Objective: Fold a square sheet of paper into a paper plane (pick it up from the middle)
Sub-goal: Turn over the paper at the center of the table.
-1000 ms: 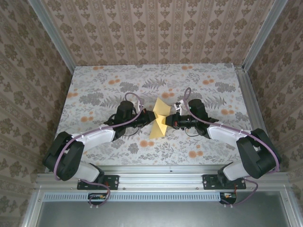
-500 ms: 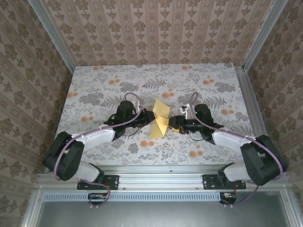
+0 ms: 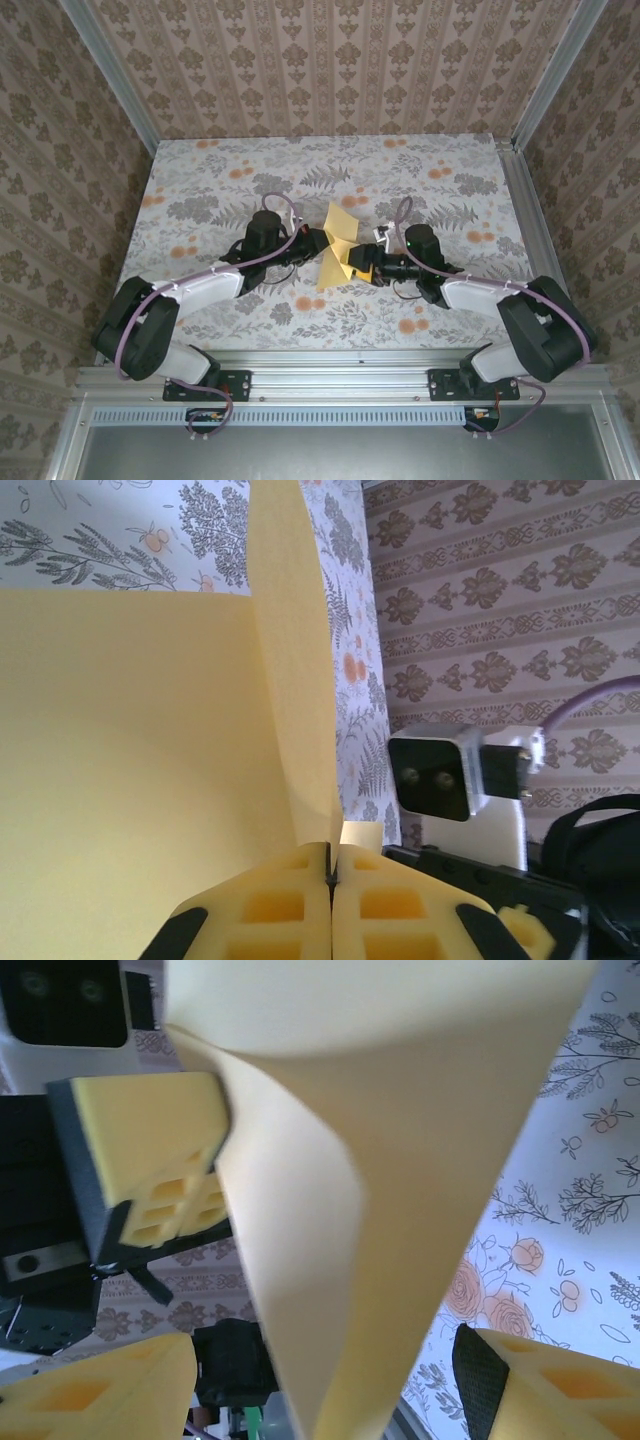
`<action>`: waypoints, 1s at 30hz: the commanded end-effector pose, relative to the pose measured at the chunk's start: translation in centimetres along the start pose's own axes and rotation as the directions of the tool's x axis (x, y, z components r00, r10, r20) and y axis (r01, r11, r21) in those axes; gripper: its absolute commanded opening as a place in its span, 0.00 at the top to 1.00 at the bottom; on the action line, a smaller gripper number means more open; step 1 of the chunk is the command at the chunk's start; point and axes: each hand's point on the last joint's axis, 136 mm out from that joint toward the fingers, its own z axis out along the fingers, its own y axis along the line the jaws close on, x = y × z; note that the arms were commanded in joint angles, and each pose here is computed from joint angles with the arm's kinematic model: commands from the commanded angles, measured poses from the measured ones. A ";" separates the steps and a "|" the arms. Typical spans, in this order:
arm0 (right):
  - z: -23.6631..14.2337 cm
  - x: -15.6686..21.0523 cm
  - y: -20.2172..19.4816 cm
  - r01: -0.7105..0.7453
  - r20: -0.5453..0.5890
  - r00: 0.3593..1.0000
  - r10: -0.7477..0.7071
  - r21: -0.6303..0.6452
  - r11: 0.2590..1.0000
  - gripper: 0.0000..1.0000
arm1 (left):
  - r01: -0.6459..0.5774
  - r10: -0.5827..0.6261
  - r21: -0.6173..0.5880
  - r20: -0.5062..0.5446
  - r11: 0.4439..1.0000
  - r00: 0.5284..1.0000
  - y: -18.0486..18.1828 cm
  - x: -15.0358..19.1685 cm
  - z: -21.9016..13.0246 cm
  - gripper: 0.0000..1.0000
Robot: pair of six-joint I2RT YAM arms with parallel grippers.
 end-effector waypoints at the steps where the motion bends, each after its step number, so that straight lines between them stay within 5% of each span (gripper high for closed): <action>1: 0.3 -0.6 0.6 -0.004 0.025 1.000 0.004 -0.033 0.999 0.29 | 0.000 -0.002 0.033 0.035 0.999 0.999 -1.1 -1.2 0.2 0.94; 16: 0.1 -1.5 2.6 -0.007 0.042 0.999 0.011 -0.103 0.995 0.57 | 0.061 -0.063 0.069 0.016 0.996 0.998 0.4 -1.0 1.1 0.91; 30: -0.3 -2.0 2.1 -0.031 0.058 0.998 0.037 -0.099 0.995 0.73 | 0.051 -0.051 0.056 -0.004 0.997 0.999 0.9 -0.4 0.8 0.87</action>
